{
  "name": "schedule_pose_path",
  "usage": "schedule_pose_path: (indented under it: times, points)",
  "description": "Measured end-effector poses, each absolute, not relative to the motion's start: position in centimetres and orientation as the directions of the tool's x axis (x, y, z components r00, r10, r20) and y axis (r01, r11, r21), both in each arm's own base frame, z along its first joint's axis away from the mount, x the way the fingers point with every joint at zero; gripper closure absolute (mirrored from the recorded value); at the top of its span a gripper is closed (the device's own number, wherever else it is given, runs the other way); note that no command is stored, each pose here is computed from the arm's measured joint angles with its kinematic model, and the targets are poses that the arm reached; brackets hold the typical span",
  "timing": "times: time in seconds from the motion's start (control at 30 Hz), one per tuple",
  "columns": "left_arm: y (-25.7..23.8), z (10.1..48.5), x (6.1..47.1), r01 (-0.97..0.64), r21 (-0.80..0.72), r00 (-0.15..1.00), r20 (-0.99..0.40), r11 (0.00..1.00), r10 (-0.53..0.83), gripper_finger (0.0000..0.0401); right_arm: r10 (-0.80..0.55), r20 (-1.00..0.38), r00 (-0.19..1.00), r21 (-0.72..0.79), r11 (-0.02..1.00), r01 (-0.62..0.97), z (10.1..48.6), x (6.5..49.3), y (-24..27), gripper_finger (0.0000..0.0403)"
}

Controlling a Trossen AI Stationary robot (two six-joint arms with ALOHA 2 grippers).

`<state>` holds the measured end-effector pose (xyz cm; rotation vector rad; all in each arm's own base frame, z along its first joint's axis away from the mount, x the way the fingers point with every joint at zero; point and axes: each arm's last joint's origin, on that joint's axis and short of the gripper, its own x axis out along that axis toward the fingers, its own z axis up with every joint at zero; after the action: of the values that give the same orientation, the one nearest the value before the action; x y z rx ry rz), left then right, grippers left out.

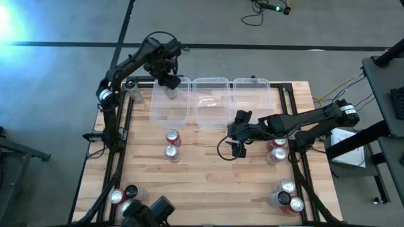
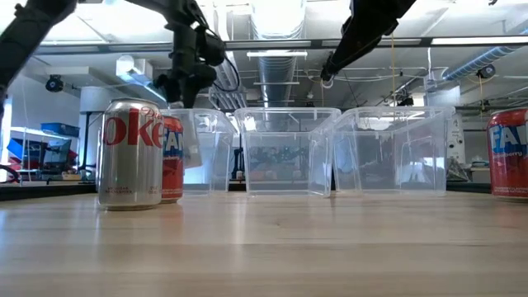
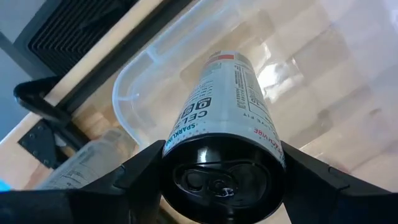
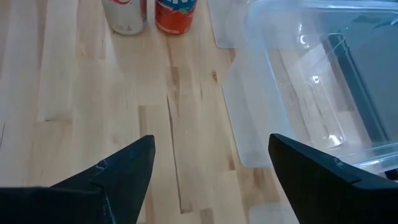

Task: Sort soda cans
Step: Put the top right pink-white soda can into the left transparent bin

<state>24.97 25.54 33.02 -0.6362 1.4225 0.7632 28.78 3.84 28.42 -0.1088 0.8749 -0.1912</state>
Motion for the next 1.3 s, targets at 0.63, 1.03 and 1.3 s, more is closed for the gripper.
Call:
schedule_pose_path:
  times: [0.63,1.03,1.3]
  points:
    - [26.1,29.9,25.5,-0.785,0.077,-0.077,-0.997,0.615,0.027,0.016,-0.212,-0.766,0.607,-0.178,0.977,0.116,28.3,28.6,3.9,0.0097]
    - [26.2,29.2,25.6,-0.778,0.1,-0.095,-0.995,0.62,0.041,0.0153,-0.2,-0.769,0.608,-0.167,0.98,0.111,28.3,28.6,3.9,0.0098]
    - [26.2,29.2,25.6,-0.764,0.099,-0.092,-0.995,0.637,0.043,0.0136,-0.186,-0.772,0.608,-0.156,0.982,0.103,28.3,28.6,3.9,0.0093]
